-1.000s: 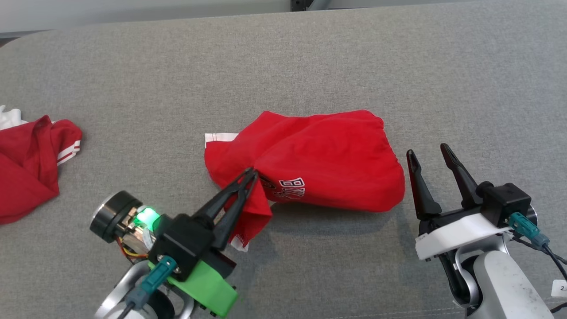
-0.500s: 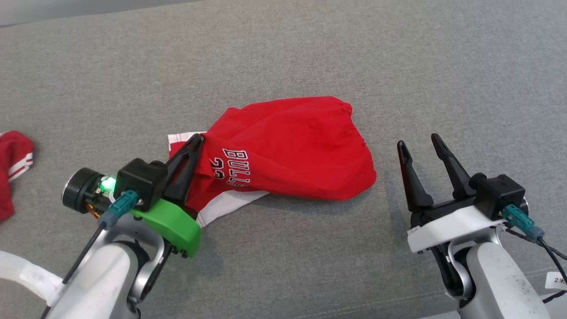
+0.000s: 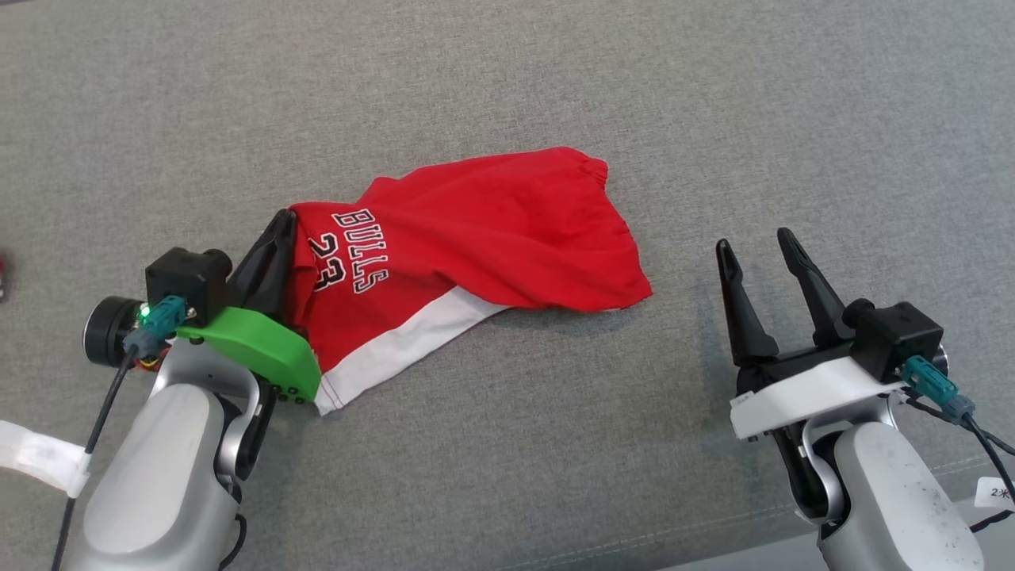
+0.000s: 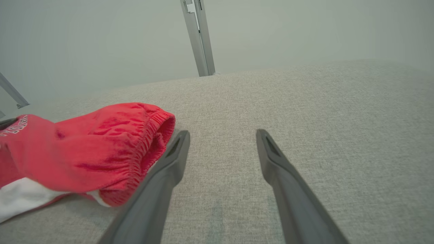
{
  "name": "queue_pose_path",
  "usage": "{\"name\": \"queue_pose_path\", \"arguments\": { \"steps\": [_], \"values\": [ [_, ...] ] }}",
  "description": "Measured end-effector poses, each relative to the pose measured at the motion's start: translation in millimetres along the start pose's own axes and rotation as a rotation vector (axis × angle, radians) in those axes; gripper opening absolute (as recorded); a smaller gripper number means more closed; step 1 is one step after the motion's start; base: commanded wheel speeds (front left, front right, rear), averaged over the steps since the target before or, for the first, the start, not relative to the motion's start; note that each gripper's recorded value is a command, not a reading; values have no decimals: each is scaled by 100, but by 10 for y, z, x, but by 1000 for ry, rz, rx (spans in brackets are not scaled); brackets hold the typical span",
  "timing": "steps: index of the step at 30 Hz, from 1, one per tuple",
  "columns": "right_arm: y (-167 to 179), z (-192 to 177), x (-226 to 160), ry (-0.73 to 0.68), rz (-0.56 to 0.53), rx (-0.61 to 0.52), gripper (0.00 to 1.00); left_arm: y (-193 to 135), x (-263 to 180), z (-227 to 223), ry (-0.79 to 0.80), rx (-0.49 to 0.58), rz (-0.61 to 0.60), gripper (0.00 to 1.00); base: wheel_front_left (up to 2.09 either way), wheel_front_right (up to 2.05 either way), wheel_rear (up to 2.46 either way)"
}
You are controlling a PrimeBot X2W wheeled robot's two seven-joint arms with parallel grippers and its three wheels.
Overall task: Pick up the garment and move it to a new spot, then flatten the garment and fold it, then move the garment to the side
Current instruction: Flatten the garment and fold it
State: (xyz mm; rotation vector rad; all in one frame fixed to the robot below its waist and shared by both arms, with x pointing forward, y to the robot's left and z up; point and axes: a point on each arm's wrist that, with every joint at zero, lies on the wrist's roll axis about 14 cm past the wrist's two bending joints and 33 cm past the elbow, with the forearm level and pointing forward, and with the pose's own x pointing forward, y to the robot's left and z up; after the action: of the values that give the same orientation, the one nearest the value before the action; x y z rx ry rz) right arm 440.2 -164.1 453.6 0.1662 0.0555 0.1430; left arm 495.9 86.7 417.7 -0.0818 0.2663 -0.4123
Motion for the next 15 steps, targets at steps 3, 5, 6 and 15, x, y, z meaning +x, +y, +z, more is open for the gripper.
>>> {"name": "queue_pose_path", "arguments": {
  "steps": [3,5,6,15],
  "values": [
    [26,-21,19,4,7,4,100,99,-17,39,-42,-37,38,80,0,0,0],
    [45,-7,32,1,14,5,100,137,-42,75,-72,-60,59,100,0,0,0],
    [54,3,34,-2,17,5,100,142,-54,116,-96,-82,69,100,0,0,0],
    [157,127,41,-34,49,0,100,370,-400,334,-226,-152,217,100,0,0,0]
  ]
}}
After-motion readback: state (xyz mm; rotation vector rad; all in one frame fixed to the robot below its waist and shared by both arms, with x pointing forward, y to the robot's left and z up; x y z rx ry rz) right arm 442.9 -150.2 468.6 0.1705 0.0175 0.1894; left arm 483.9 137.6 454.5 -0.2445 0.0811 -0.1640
